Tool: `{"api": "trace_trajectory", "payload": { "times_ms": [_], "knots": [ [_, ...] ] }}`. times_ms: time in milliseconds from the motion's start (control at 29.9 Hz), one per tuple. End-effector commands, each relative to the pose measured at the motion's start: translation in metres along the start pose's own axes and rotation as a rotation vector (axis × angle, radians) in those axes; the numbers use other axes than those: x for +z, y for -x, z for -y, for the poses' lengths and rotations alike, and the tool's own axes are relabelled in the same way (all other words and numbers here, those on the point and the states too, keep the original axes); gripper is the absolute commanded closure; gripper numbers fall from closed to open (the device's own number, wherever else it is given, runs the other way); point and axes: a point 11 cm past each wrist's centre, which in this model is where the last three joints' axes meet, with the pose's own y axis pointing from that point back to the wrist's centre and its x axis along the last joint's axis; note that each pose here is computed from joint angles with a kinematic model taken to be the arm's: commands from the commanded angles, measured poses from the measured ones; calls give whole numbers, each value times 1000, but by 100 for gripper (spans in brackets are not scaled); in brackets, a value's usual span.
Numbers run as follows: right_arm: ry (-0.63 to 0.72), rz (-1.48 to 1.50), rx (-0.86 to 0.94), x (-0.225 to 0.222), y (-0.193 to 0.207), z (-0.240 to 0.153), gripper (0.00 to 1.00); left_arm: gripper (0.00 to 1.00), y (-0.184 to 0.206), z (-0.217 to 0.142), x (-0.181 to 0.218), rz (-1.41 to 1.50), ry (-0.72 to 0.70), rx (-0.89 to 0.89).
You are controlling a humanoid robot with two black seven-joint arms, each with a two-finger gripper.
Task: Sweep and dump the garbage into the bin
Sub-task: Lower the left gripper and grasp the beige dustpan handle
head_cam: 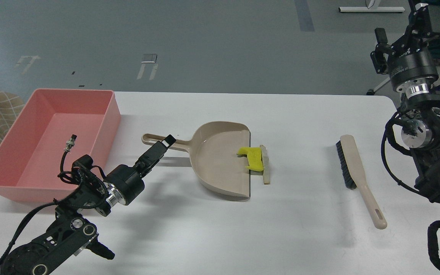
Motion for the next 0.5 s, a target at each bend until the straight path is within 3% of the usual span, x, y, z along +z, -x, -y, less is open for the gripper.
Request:
{"api": "trace_trajectory", "payload": {
  "times_ms": [0,468],
  "knots": [
    [-1,3,-1,0,1,0,0,3,2,0,-9,-5,-27,15],
    [-1,1,0,0,1,0,0,8,5,26,-23,-30,-66,83]
  ]
}}
